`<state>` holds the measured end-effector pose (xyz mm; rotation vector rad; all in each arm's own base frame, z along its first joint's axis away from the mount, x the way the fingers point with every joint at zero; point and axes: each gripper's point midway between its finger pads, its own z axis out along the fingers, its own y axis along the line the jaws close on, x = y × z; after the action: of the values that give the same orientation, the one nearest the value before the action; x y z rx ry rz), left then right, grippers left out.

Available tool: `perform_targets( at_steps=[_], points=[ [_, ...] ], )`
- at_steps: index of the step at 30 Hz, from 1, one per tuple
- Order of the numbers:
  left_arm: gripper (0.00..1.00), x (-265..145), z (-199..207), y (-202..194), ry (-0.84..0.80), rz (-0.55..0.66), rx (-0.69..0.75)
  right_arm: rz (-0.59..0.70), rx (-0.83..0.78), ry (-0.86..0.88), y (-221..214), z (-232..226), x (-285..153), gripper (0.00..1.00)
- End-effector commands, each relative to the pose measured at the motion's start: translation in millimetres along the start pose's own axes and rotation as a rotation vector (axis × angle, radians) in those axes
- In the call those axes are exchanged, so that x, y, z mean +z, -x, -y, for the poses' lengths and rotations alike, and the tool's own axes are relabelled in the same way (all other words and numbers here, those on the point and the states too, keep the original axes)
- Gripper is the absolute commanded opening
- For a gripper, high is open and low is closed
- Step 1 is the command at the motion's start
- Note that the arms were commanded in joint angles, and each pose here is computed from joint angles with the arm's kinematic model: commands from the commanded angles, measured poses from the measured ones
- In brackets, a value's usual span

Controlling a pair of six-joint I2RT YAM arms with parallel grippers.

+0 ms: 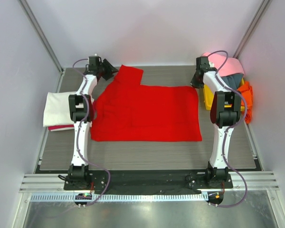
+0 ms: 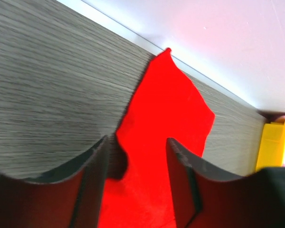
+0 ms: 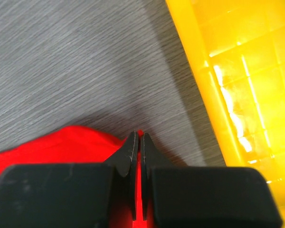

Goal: Fold and stack the t-shirts
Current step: Fold the tshirt

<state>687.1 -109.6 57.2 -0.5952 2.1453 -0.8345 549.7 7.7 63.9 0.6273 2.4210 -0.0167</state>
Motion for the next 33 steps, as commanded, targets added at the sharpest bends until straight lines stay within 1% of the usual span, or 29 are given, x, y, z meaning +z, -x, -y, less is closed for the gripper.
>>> perform_targets(
  at_steps=[1, 4, 5, 7, 10, 13, 14, 17, 19, 20, 22, 23, 24, 25, 26, 28, 33],
  points=[
    [0.50, 0.2, 9.6, -6.1, -0.064, -0.038, 0.012, 0.088, 0.007, 0.052, 30.1, -10.5, -38.3, 0.01],
    [0.45, 0.3, 14.6, -10.2, -0.095, -0.056, 0.014, 0.094, 0.008, 0.055, 30.8, -9.8, -43.3, 0.01],
    [0.40, 0.3, 14.2, -11.3, -0.095, -0.060, 0.014, 0.098, 0.010, 0.056, 32.0, -9.9, -44.9, 0.01],
    [0.38, 0.7, 11.0, -13.2, -0.083, -0.066, 0.011, 0.096, 0.010, 0.060, 31.6, -10.0, -47.5, 0.01],
    [0.50, -0.1, 0.7, -15.1, -0.029, -0.068, 0.010, 0.100, 0.010, 0.066, 32.0, -11.1, -50.8, 0.01],
    [0.50, -1.6, -8.2, -19.8, 0.010, -0.073, 0.020, 0.101, 0.014, 0.070, 32.7, -10.8, -53.1, 0.01],
    [0.52, -1.7, -11.0, -21.9, 0.020, -0.080, 0.017, 0.102, 0.014, 0.068, 32.9, -10.5, -53.8, 0.01],
    [0.50, -3.0, -10.7, -24.3, 0.023, -0.090, 0.020, 0.102, 0.016, 0.072, 33.2, -10.5, -54.1, 0.01],
    [0.44, -4.3, -2.3, -26.6, -0.006, -0.107, 0.022, 0.100, 0.018, 0.072, 32.6, -10.4, -53.8, 0.01],
    [0.35, -3.7, -1.3, -28.3, -0.012, -0.112, 0.023, 0.098, 0.020, 0.075, 32.0, -11.7, -54.0, 0.01],
    [0.26, -4.8, 5.2, -28.2, -0.033, -0.117, 0.018, 0.095, 0.019, 0.076, 31.0, -10.9, -53.4, 0.01],
    [0.14, -5.8, 9.6, -27.6, -0.057, -0.121, 0.018, 0.094, 0.020, 0.077, 30.9, -11.1, -54.1, 0.01],
    [0.10, -5.9, 12.9, -28.7, -0.072, -0.125, 0.017, 0.097, 0.021, 0.081, 32.1, -11.7, -55.4, 0.01],
    [0.02, -7.1, 16.3, -27.4, -0.088, -0.123, 0.010, 0.093, 0.023, 0.079, 30.8, -10.7, -54.7, 0.01],
    [0.00, -10.9, 26.8, -21.0, -0.120, -0.106, 0.021, 0.094, 0.030, 0.079, 31.8, -9.6, -55.5, 0.01],
    [0.00, -13.0, 21.6, -21.9, -0.116, -0.105, 0.007, 0.087, 0.041, 0.086, 31.7, -6.6, -56.5, 0.01],
    [0.00, -29.3, 31.2, -11.6, -0.144, -0.071, 0.037, 0.080, 0.051, 0.087, 29.7, 0.8, -60.5, 0.01]
  ],
)
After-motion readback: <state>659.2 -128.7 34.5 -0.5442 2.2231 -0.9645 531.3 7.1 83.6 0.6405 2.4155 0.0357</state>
